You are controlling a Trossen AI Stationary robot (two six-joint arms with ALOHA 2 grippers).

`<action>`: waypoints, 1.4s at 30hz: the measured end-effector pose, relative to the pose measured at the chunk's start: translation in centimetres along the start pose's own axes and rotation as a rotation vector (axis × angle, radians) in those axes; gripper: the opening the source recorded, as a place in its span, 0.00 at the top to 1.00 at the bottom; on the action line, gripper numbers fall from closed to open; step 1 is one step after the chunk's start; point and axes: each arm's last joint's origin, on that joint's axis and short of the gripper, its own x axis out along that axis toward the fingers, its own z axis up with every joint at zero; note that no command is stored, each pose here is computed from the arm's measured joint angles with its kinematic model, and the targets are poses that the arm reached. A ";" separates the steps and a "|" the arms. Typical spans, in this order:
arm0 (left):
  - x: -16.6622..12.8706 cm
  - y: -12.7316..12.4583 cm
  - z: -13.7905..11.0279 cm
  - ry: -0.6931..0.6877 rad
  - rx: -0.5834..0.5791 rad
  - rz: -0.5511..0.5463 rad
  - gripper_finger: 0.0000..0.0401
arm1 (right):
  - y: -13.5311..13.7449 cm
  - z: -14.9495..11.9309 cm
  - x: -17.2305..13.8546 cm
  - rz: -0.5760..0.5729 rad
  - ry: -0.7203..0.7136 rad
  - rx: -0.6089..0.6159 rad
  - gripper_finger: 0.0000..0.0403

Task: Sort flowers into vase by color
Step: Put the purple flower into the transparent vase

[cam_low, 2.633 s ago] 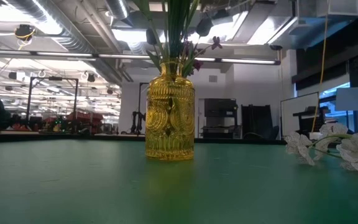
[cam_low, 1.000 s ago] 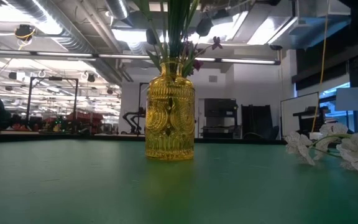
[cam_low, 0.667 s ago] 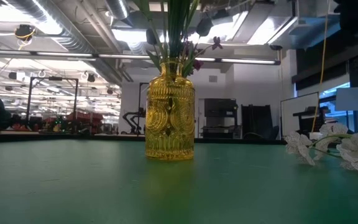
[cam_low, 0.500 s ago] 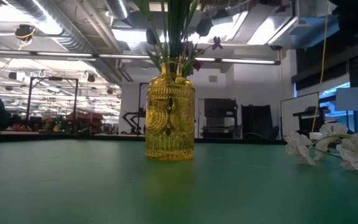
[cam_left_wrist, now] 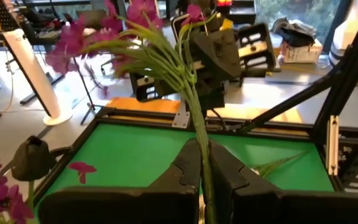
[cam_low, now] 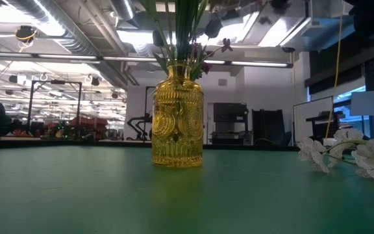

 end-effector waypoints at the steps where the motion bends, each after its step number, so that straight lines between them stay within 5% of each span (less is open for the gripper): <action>1: 0.0 0.0 0.0 0.005 0.001 0.000 1.00 | 0.0 0.0 0.0 -0.003 -0.001 -0.001 0.57; 12: 0.8 -0.4 -0.7 0.041 -0.005 -0.010 0.96 | 0.1 0.0 0.0 0.024 -0.001 -0.052 0.97; 28: 1.1 -0.4 -1.1 0.060 0.015 0.059 0.69 | 0.0 -0.3 0.0 -0.005 0.047 -0.230 0.99; 42: 0.1 -0.4 -0.8 0.027 0.044 0.201 0.60 | 0.0 2.4 -0.4 -0.062 0.168 -0.477 0.99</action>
